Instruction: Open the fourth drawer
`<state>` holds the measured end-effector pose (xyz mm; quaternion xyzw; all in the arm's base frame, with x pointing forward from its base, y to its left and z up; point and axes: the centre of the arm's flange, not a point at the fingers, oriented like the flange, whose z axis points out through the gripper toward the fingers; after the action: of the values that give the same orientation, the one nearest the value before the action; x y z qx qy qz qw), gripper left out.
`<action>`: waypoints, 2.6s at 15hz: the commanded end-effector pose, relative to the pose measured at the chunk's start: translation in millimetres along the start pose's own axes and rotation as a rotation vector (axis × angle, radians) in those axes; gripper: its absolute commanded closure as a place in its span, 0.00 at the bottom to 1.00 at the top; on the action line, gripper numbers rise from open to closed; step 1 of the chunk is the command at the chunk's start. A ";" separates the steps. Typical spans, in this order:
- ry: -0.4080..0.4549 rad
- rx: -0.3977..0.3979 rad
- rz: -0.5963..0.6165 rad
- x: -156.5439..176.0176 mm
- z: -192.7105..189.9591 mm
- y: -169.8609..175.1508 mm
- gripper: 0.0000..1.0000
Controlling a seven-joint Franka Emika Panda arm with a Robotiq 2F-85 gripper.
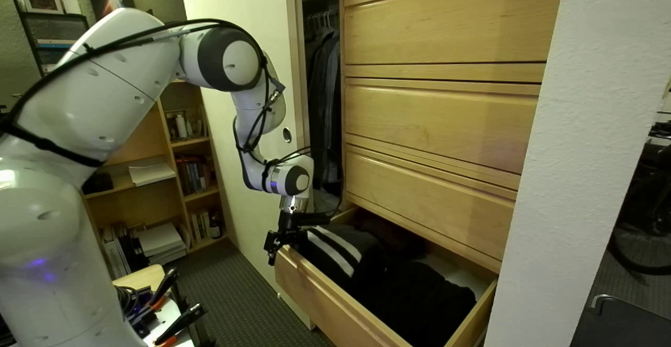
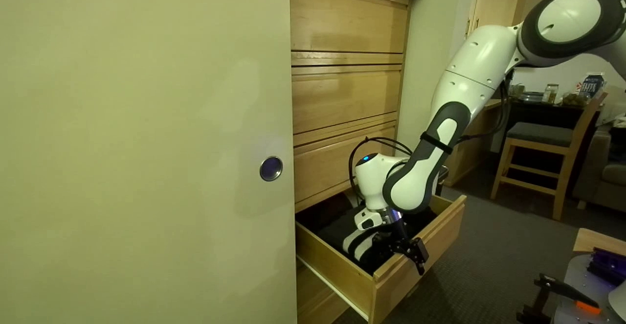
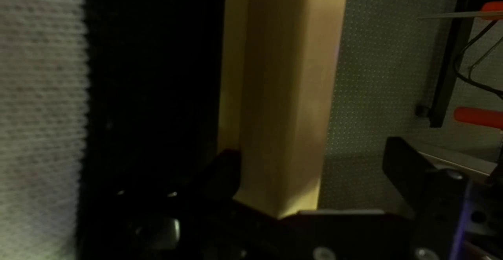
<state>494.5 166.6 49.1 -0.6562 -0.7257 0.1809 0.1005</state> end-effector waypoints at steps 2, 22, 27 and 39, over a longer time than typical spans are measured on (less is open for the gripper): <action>0.019 0.048 -0.026 3.4 9.4 -30.4 0.00; 0.049 0.052 -0.067 -1.9 11.4 -20.2 0.00; 0.054 0.054 -0.061 -2.1 11.3 -20.0 0.00; 0.015 -0.017 -0.022 -22.2 -11.5 -17.2 0.00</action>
<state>478.2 158.3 50.0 -0.6381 -0.7369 0.1782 0.1343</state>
